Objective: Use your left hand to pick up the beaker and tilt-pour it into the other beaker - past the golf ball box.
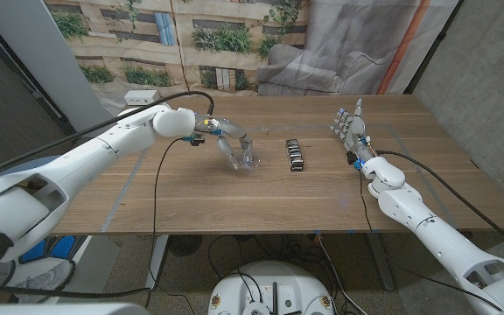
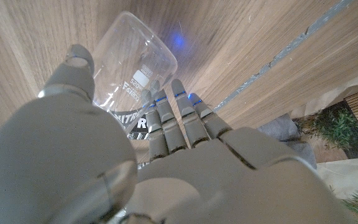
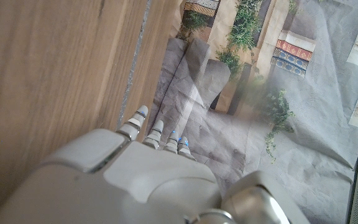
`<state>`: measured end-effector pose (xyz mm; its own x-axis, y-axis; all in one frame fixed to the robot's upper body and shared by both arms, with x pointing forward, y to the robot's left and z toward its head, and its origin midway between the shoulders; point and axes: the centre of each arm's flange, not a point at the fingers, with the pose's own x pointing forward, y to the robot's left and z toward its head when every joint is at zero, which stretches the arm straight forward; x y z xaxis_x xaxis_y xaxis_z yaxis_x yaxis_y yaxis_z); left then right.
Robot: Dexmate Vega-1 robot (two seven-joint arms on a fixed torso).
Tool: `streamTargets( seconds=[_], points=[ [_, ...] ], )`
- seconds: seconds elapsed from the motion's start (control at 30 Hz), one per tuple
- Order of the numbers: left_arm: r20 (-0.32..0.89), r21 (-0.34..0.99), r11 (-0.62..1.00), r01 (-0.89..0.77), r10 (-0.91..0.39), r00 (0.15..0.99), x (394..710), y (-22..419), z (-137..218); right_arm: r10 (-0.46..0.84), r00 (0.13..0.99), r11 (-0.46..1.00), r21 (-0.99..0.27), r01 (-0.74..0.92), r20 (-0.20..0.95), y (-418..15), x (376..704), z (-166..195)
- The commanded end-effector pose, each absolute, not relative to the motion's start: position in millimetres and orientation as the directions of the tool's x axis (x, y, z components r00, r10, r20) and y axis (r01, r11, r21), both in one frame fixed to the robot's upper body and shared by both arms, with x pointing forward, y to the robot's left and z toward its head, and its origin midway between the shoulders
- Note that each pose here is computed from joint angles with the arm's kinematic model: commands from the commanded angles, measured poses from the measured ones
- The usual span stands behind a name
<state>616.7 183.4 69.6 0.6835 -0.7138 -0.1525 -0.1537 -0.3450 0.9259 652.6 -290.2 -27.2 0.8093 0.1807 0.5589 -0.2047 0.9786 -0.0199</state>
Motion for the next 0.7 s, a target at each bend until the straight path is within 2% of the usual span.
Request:
streamTargets(
  seconds=[0.03,0.53,0.7],
  points=[
    [-0.159,0.925,-0.351,-0.145,-0.705,0.691,618.2,180.2,70.9,0.181,0.809,0.979,-0.020,-0.205,0.559,-290.1,652.6,-27.1],
    [-0.173,0.910,-0.381,-0.160,-0.703,0.690,614.9,175.0,75.2,0.181,0.809,0.979,-0.020,-0.205,0.559,-290.1,652.7,-27.0],
    [-0.122,0.925,-0.329,-0.190,-0.732,0.671,611.8,174.5,78.7,0.181,0.809,0.979,-0.020,-0.205,0.559,-290.1,652.7,-27.0]
  ],
)
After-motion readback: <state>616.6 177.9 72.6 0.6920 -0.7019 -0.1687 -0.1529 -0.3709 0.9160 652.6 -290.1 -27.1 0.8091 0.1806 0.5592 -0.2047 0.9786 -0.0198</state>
